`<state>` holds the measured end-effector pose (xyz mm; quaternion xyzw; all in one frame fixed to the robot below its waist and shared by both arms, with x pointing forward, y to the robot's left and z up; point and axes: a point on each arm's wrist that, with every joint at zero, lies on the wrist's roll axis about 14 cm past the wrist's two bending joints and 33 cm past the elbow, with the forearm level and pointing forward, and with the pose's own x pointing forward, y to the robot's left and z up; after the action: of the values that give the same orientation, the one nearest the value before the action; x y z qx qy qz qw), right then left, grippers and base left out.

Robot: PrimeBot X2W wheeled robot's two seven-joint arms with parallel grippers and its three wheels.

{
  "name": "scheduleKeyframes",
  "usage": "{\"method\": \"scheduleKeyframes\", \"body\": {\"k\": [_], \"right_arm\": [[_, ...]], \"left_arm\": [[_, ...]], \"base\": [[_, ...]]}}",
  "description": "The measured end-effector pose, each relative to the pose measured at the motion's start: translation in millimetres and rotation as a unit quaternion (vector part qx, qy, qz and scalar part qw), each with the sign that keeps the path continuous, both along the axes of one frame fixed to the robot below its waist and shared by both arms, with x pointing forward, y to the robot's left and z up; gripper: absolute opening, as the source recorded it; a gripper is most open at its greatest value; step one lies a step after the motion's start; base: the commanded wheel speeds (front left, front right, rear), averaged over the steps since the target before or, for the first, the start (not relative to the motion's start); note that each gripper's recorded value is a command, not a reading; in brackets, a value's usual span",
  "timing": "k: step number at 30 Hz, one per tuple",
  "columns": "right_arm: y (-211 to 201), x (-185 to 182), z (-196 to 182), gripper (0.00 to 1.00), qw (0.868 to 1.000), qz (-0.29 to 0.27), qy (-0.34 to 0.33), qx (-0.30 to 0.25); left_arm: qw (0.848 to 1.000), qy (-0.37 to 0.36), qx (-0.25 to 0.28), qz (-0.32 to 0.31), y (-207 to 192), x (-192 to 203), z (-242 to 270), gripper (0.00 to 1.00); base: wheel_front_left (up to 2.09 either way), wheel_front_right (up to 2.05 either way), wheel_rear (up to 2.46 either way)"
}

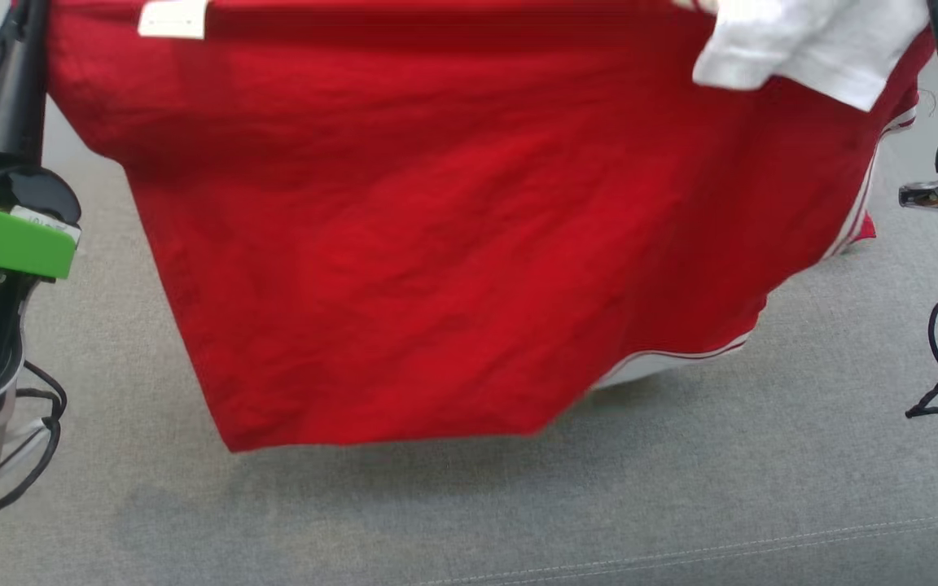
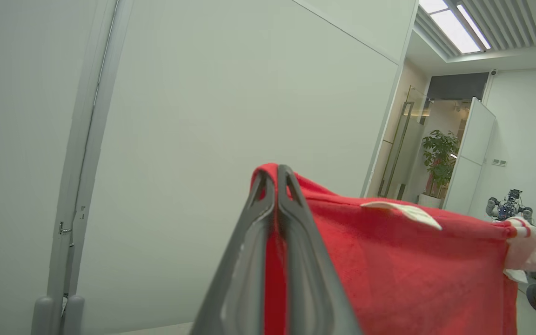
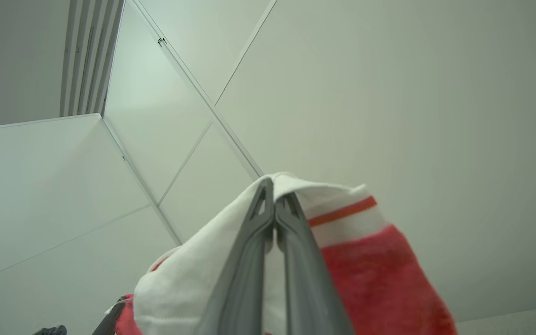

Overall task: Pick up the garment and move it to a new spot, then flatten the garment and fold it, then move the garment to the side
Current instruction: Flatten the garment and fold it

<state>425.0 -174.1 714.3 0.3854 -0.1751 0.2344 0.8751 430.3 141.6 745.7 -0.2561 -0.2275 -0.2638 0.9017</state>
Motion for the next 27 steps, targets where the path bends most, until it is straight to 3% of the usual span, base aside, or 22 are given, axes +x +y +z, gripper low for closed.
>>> {"method": "scheduleKeyframes", "body": {"k": [5,13,23,27], "right_arm": [[0.1,-4.7,-15.9,0.0,0.999,0.018,0.031,0.004],[22.8,-15.5,-50.2,0.0,0.992,0.084,0.096,-0.003],[33.4,2.5,-111.4,0.0,0.963,0.128,0.232,-0.054],[38.6,36.1,-95.4,0.0,0.962,0.132,0.23,-0.062]], "left_arm": [[0.997,0.057,0.019,-0.047,-16.0,-2.8,-23.1,0.0],[0.977,0.178,0.072,-0.095,-17.9,-4.0,-82.7,0.0],[0.908,0.368,0.144,-0.137,-23.8,11.3,-181.9,0.0],[0.898,0.39,0.158,-0.129,-23.9,41.6,-185.4,0.0]], "base": [[0.0,0.0,0.0],[0.0,0.0,0.0],[0.0,0.0,0.0],[0.0,0.0,0.0]]}}
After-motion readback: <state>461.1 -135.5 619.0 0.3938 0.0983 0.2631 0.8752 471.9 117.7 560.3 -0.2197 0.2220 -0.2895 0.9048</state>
